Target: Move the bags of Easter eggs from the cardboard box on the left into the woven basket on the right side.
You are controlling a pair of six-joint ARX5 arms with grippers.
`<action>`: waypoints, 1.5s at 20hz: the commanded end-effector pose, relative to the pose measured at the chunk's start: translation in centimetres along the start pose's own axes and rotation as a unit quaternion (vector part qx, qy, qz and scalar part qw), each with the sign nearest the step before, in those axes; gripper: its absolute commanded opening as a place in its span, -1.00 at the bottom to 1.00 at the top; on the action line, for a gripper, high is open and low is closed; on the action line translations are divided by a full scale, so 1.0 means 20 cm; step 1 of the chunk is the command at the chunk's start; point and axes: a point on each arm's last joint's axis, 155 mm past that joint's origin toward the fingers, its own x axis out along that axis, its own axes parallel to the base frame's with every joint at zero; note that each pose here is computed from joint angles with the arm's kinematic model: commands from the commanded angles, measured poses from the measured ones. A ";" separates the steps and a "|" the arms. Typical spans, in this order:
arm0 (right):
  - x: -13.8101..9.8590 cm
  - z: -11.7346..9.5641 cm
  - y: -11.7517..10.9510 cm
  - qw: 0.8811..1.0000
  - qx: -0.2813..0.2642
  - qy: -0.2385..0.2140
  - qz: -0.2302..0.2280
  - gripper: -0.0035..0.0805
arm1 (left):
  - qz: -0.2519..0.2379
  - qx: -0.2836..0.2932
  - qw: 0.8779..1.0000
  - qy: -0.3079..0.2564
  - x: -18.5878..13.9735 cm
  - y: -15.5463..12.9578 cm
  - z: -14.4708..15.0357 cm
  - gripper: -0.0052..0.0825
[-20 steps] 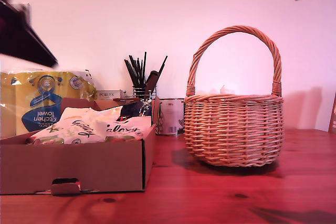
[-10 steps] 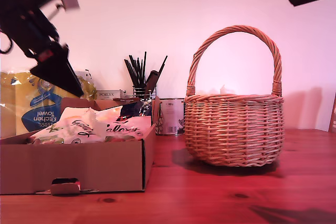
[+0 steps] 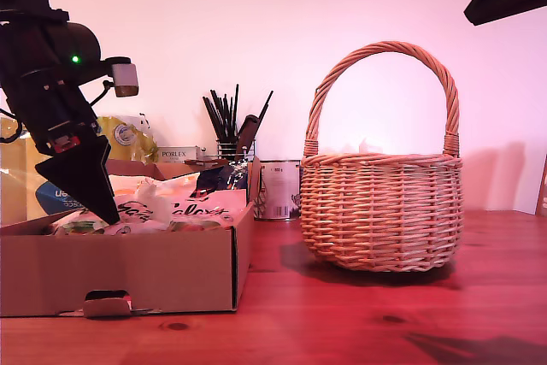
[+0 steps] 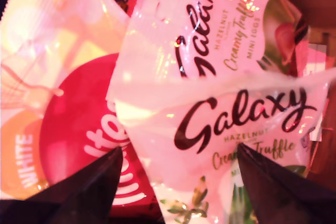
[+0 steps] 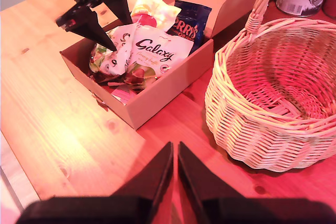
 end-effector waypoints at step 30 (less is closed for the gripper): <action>0.00 0.01 0.01 1.000 -0.002 -0.005 0.005 -0.95 | -0.066 -0.035 0.997 0.014 -0.18 -0.15 0.13 -0.84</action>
